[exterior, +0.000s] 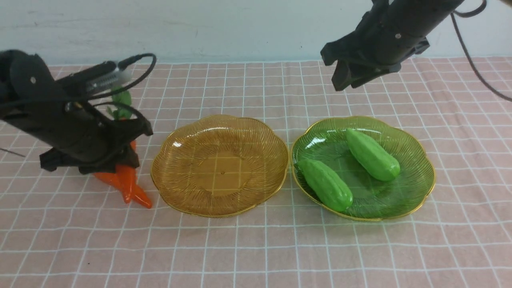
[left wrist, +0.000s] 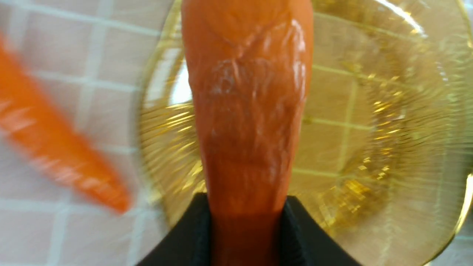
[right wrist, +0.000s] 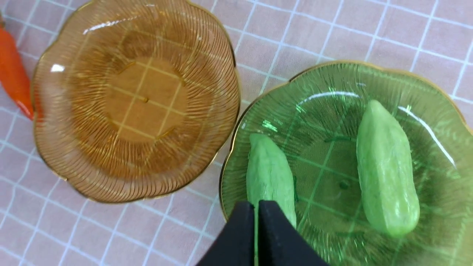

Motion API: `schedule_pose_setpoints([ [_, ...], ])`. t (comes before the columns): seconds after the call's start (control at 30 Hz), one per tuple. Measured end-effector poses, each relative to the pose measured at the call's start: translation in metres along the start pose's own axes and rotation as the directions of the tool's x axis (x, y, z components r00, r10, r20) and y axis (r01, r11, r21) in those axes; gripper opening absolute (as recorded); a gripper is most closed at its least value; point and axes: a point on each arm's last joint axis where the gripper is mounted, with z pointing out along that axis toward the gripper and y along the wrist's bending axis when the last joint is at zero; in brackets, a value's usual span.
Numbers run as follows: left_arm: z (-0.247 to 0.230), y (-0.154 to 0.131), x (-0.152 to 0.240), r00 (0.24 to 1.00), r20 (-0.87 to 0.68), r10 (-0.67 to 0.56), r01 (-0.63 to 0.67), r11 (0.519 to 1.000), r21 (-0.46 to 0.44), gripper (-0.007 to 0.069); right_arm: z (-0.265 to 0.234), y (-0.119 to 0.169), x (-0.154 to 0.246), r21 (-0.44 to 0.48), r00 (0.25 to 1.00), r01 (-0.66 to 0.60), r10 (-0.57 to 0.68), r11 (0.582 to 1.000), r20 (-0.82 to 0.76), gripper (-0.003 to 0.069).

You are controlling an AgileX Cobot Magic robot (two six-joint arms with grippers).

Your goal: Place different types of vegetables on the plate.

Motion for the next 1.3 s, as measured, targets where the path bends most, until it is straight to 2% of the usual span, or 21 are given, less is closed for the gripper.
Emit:
schedule_pose_setpoints([
  [0.1,0.03,-0.02,-0.01,0.999,-0.032,0.032,-0.031,0.999,0.01,0.0183,-0.015,0.001,0.011,-0.001,1.0,0.002,-0.002,1.0,0.004,-0.0012],
  [0.2,0.051,-0.03,-0.019,0.998,-0.054,0.011,-0.01,1.0,0.022,0.0232,-0.015,-0.002,0.022,0.024,1.0,0.009,-0.009,1.0,-0.024,-0.0016],
  [0.27,0.058,-0.033,-0.024,0.998,-0.057,-0.006,0.008,0.999,0.034,0.0284,-0.009,-0.005,0.027,0.049,0.999,0.017,-0.015,0.999,-0.05,-0.0016],
  [0.33,0.053,-0.031,-0.037,0.999,-0.039,-0.032,0.034,0.998,0.05,0.0414,-0.003,-0.008,0.031,0.065,0.997,0.022,-0.018,0.998,-0.076,-0.0017],
  [0.43,0.033,-0.013,-0.058,0.999,-0.006,-0.043,0.043,0.999,0.02,0.0529,0.003,-0.011,0.037,0.088,0.994,0.032,-0.023,0.996,-0.105,-0.0017],
  [0.53,0.021,0.025,-0.069,0.997,-0.037,-0.072,0.069,0.994,-0.088,0.0571,0.009,-0.014,0.042,0.104,0.991,0.039,-0.025,0.994,-0.132,-0.0017],
  [0.6,0.022,0.055,-0.069,0.982,-0.1,-0.162,0.141,0.972,-0.186,0.0578,0.01,-0.014,0.043,0.104,0.99,0.039,-0.025,0.994,-0.138,-0.0017],
  [0.67,0.038,0.07,-0.066,0.963,-0.14,-0.231,0.192,0.95,-0.247,0.0578,0.01,-0.014,0.043,0.104,0.99,0.039,-0.025,0.994,-0.138,-0.0017],
  [0.77,0.071,0.081,-0.06,0.942,-0.195,-0.272,0.21,0.933,-0.291,0.0578,0.01,-0.014,0.044,0.104,0.99,0.039,-0.024,0.994,-0.139,-0.0017],
  [0.9,0.096,0.088,-0.054,0.928,-0.234,-0.291,0.211,0.926,-0.313,0.0569,0.01,-0.014,0.044,0.104,0.99,0.039,-0.024,0.994,-0.139,-0.0017],
  [1.07,0.11,0.093,-0.05,0.916,-0.262,-0.303,0.21,0.921,-0.329,0.0522,0.011,-0.014,0.044,0.105,0.99,0.039,-0.024,0.994,-0.141,-0.0017],
  [1.1,0.111,0.093,-0.049,0.916,-0.265,-0.303,0.209,0.921,-0.329,0.0501,0.011,-0.014,0.044,0.105,0.99,0.039,-0.024,0.994,-0.141,-0.0017],
  [1.17,0.11,0.092,-0.051,0.922,-0.268,-0.279,0.188,0.928,-0.321,0.0406,0.011,-0.014,0.044,0.105,0.99,0.039,-0.024,0.994,-0.141,-0.0017],
  [1.27,0.106,0.089,-0.057,0.937,-0.27,-0.221,0.138,0.945,-0.296,0.0211,0.011,-0.014,0.044,0.105,0.99,0.038,-0.023,0.994,-0.14,-0.0017],
  [1.3,0.103,0.088,-0.059,0.939,-0.279,-0.203,0.119,0.949,-0.291,0.019,0.011,-0.014,0.044,0.105,0.99,0.038,-0.023,0.994,-0.14,-0.0017],
])
